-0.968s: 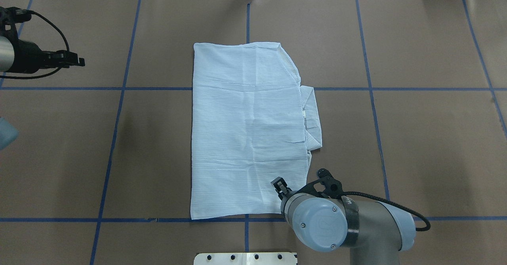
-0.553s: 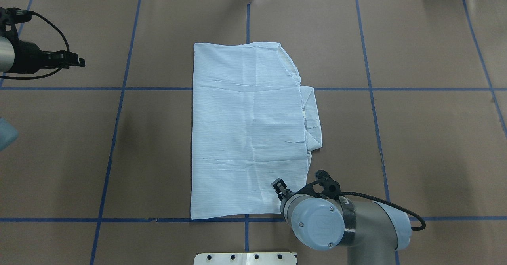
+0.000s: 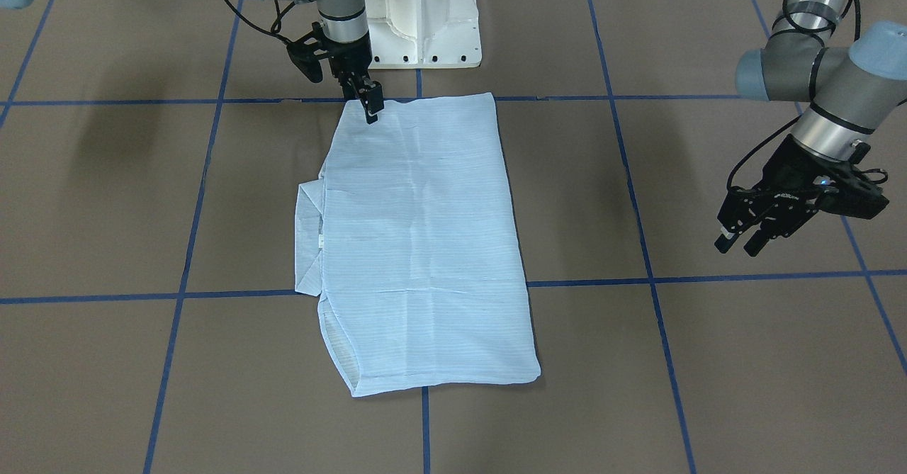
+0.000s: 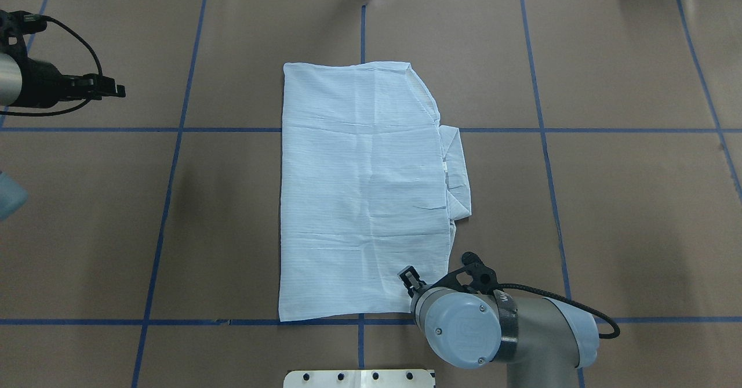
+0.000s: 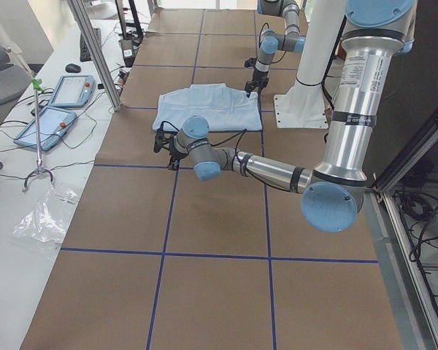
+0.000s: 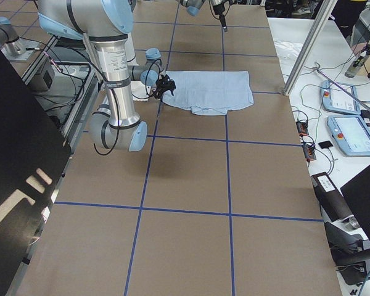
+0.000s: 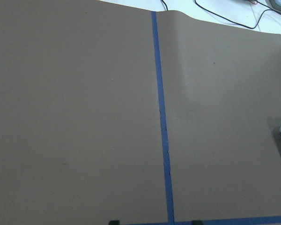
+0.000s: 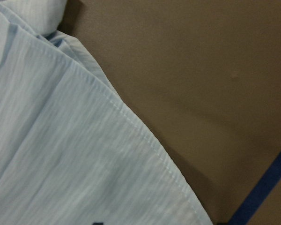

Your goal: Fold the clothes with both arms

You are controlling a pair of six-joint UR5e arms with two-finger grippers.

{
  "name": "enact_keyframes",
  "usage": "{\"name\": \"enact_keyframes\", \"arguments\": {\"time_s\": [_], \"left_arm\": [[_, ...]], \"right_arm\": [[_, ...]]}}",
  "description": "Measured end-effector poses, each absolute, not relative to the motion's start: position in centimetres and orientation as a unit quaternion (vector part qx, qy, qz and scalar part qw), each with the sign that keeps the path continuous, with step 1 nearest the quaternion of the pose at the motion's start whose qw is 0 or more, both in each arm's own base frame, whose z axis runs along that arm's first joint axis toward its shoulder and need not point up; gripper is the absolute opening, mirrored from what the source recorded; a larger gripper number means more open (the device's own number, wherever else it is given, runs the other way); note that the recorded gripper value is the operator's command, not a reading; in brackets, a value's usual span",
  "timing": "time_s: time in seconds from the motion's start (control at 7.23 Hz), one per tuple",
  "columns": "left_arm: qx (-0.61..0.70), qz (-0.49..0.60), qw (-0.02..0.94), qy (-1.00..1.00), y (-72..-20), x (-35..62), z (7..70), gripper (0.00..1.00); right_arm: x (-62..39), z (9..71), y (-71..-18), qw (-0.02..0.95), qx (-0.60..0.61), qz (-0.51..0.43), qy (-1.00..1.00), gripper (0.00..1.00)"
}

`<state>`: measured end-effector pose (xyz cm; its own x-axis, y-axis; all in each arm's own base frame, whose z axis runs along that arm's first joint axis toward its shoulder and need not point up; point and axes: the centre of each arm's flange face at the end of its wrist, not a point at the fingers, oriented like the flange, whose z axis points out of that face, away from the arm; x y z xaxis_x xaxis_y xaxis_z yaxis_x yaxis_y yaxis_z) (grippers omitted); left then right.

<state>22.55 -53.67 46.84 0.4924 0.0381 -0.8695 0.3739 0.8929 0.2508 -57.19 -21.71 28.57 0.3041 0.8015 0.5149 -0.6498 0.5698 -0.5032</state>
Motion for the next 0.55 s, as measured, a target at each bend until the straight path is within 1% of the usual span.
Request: {"name": "enact_keyframes", "arguments": {"time_s": [0.14, 0.41, 0.55], "left_arm": [[0.207, -0.103, 0.838, 0.495, -53.66, 22.56, 46.82, 0.60], [0.206, -0.105, 0.837, 0.496, -53.65, 22.57, 46.78, 0.60], [0.206, -0.105, 0.837, 0.496, -53.65, 22.57, 46.78, 0.60]], "right_arm": [[-57.26, 28.59, -21.55, 0.802, -0.101, 0.452, -0.378, 0.80], [-57.31, 28.67, -21.41, 0.803, -0.102, 0.450, -0.377, 0.79], [-57.32, 28.69, -21.36, 0.804, -0.103, 0.449, -0.376, 0.71]]}}
